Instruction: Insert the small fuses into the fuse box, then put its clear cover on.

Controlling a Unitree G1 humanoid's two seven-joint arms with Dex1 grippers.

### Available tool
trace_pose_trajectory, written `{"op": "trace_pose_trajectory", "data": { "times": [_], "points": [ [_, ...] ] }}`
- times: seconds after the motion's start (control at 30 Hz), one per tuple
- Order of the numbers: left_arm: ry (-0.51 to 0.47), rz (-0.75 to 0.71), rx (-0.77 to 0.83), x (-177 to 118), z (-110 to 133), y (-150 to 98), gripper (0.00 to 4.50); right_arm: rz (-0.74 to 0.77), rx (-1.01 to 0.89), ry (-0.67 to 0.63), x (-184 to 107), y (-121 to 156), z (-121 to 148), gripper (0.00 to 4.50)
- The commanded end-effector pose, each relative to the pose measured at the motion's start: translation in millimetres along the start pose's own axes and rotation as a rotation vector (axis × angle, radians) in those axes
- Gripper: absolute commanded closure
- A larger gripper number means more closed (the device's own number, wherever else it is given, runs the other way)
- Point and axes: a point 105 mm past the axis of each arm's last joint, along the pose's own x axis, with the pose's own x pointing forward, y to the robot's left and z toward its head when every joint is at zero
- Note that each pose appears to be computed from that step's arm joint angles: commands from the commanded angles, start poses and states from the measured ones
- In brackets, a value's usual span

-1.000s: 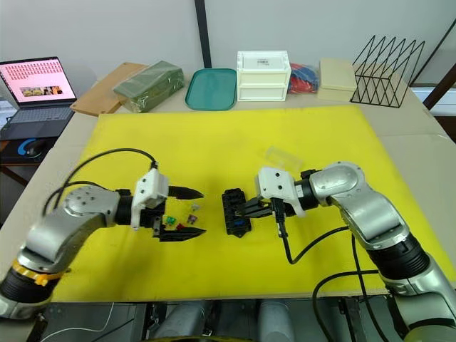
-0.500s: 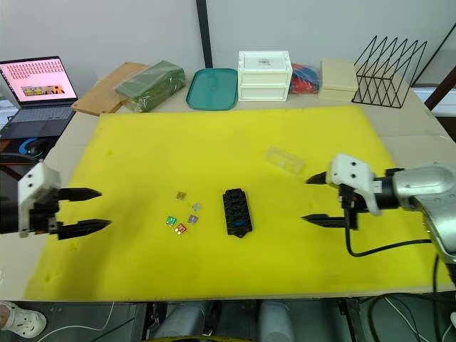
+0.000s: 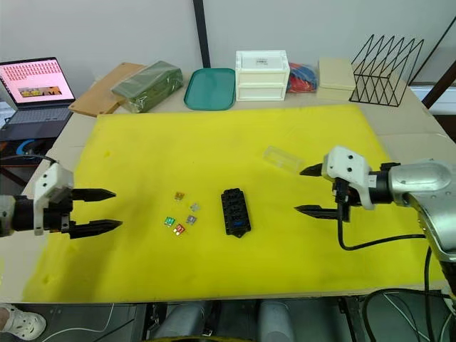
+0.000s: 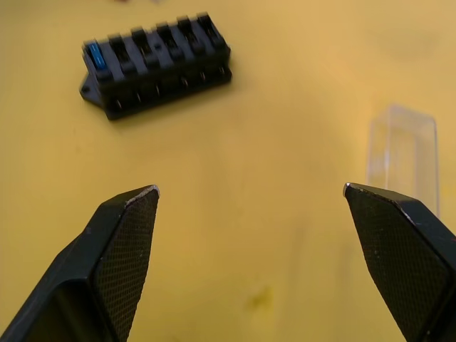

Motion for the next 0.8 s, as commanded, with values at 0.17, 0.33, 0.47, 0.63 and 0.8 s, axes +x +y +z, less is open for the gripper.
{"op": "trace_pose_trajectory", "data": {
  "times": [0.17, 0.33, 0.47, 0.63, 0.8],
  "points": [
    [-0.094, -0.177, -0.198, 25, 9, -21, 0.0, 0.089, -0.108, -0.136, 22, 11, 51, 0.09],
    [-0.155, -0.227, -0.454, 31, 8, -21, 0.6, 0.144, -0.148, -0.148, 32, 19, 59, 0.0],
    [-0.095, -0.302, -0.597, 36, 0, -31, 1.64, 0.16, -0.164, -0.162, 39, 22, 62, 0.0],
    [-0.078, -0.315, -0.73, 47, -6, -28, 1.64, 0.166, -0.175, -0.168, 44, 25, 64, 0.0],
    [-0.072, -0.308, -0.855, 60, -8, -17, 1.64, 0.166, -0.177, -0.162, 45, 27, 64, 0.0]
  ]
}}
